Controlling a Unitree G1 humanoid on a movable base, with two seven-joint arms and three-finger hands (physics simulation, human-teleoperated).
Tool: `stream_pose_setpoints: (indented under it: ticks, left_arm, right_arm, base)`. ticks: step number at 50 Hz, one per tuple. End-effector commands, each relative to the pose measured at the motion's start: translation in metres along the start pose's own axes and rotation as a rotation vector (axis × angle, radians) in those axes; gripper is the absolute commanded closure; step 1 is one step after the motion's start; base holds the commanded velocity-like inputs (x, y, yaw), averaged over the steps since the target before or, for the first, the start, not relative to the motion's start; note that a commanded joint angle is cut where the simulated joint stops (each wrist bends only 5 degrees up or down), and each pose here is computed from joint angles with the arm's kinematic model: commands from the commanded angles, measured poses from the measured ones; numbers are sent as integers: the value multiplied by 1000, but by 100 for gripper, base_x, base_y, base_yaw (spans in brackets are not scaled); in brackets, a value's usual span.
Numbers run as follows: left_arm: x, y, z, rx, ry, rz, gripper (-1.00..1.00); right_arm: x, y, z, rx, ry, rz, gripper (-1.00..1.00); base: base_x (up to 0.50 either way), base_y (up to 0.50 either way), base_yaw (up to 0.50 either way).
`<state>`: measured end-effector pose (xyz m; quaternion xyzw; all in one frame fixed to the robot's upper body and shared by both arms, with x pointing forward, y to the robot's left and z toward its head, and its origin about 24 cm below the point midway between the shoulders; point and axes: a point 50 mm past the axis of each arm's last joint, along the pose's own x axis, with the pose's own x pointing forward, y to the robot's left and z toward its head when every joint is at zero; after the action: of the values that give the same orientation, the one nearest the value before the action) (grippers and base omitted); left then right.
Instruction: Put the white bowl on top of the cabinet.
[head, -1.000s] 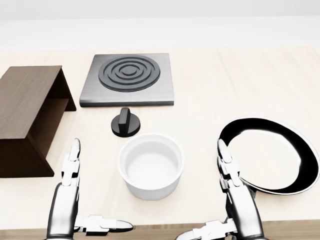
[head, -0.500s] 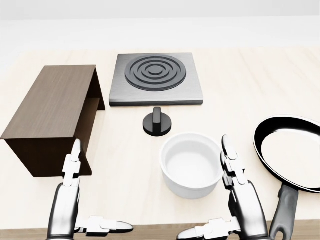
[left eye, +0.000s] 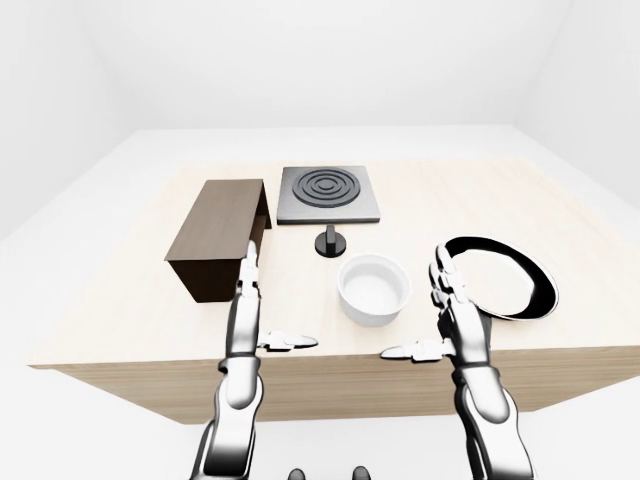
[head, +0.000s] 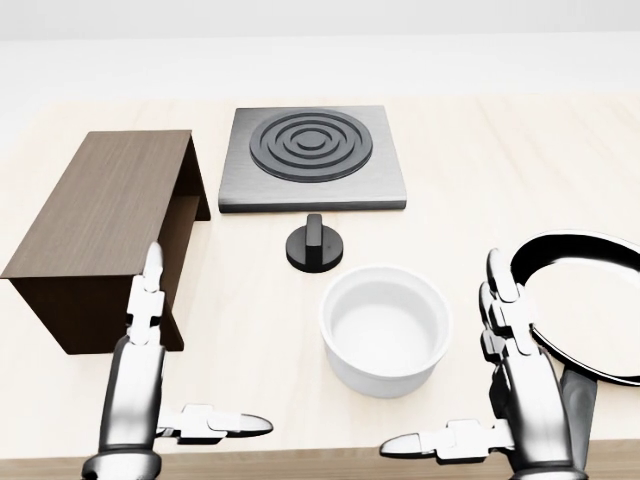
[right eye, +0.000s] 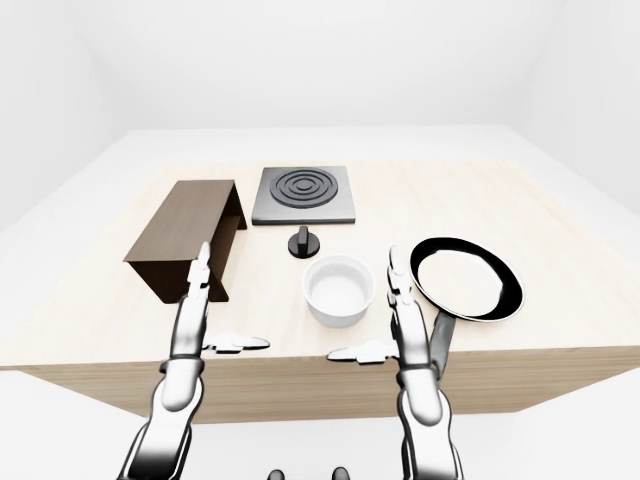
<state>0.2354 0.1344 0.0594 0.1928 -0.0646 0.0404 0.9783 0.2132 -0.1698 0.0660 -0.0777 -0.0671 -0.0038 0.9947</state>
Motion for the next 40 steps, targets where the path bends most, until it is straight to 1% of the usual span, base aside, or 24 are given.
stream_pose_setpoints:
  ticks: [1, 4, 5, 12, 21, 23, 24, 27, 29, 31, 32, 33, 40]
  left_arm:
    - [10, -8, 24, 69, -52, 25, -100]
    - [12, -10, 28, 88, -59, 26, -100]
    - [14, -13, 29, 109, -67, 25, -100]
    - [23, -21, 34, 163, -94, 19, -100]
    - [28, -26, 57, 228, -193, 25, -100]
    - [28, -26, 58, 229, -199, 24, -100]
    - [29, -28, 62, 250, -216, 28, -100]
    - [32, -32, 67, 273, -237, 19, -100]
    - [32, -32, 67, 273, -236, 20, -100]
    - [37, -37, 73, 301, -262, 16, -100]
    - [38, -37, 74, 303, -266, 17, -100]
    - [37, -38, 81, 302, -288, 10, -100]
    - [35, -47, 88, 322, -314, -16, -100]
  right_arm:
    - [2, -9, 4, -28, -28, -50, -100]
    - [2, -12, 7, -33, -36, -61, -100]
    - [4, -14, 5, -43, -31, -80, -100]
    - [6, -17, 6, -41, -40, -87, -100]
    - [5, -20, 11, -35, -48, -90, -100]
    - [5, -21, 11, -33, -49, -90, -100]
    - [4, -21, 12, -33, -50, -92, -100]
    - [4, -23, 13, -28, -52, -90, -100]
    - [4, -23, 13, -28, -52, -90, -100]
    - [4, -24, 14, -27, -53, -89, -100]
    - [4, -23, 14, -28, -52, -89, -100]
    - [4, -23, 14, -27, -52, -88, -100]
    - [5, -24, 14, -25, -52, -87, -100]
  base:
    - [0, 0, 0]
    - [0, 0, 0]
    - [0, 0, 0]
    - [0, 0, 0]
    - [0, 0, 0]
    - [0, 0, 0]
    - [0, 0, 0]
    - [0, 0, 0]
    - [0, 0, 0]
    - [0, 0, 0]
    - [0, 0, 0]
    - [0, 0, 0]
    - [0, 0, 0]
